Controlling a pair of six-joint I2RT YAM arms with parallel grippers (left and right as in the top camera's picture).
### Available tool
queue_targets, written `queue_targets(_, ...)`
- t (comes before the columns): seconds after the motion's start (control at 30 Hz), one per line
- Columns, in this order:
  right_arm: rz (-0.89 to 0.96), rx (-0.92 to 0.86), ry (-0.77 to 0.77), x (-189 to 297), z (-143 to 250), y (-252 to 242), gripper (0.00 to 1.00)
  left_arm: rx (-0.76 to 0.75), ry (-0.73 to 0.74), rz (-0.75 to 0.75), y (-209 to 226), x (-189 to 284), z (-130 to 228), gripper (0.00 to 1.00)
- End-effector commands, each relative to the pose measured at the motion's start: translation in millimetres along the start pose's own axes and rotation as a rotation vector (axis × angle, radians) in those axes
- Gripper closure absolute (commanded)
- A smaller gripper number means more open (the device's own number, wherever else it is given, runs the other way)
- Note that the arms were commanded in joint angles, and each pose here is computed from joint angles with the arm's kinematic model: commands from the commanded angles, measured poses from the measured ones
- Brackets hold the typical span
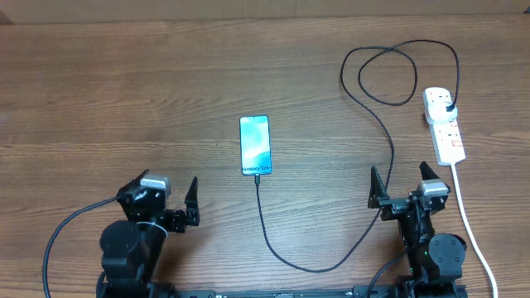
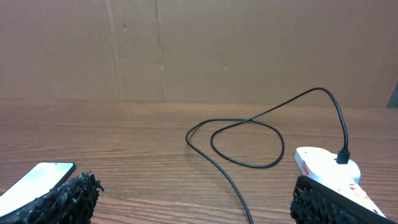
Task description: Plug charger to phone and switch on socket
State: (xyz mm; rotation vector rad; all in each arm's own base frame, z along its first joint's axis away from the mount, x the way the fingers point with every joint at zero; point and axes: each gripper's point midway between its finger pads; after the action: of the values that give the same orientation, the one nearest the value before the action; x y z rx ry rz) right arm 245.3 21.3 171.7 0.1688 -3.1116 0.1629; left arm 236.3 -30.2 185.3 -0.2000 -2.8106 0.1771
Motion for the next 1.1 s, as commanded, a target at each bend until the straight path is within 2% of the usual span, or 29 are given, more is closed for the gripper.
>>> queue_targets(0.0,-0.002,0.005,-0.004,-0.2,1.5,0.9,0.0,-0.018,-0.049,0.007,0.6,-0.2,4.4,0.0)
queue_targets(0.17,-0.002,0.004,-0.005,-0.2,1.4,0.9,0.0,-0.015,-0.107,0.012,1.6,-3.3,6.2,0.0)
queue_targets(0.53,-0.002,0.005,-0.005,-0.2,1.4,0.8,0.0,0.124,-0.288,-0.004,17.7,-12.2,12.3,0.0)
queue_targets(0.7,-0.002,0.005,-0.004,-0.2,1.5,0.8,0.0,0.13,-0.265,-0.066,29.0,-13.2,18.7,0.0)
queue_targets(1.07,-0.003,0.004,-0.005,-0.2,1.4,1.0,0.0,0.009,-0.249,-0.076,27.9,-14.0,21.4,0.0)
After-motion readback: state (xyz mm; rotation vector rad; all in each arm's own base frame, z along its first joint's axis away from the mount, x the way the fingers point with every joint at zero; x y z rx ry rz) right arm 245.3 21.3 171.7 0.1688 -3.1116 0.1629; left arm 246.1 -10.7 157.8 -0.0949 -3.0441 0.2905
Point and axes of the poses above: each gripper's point midway between its finger pads, its own x axis back along the fingers, its own y axis along the line the jaws close on, z = x × y, and after that the axes turned 7 degrees about x, right-handed
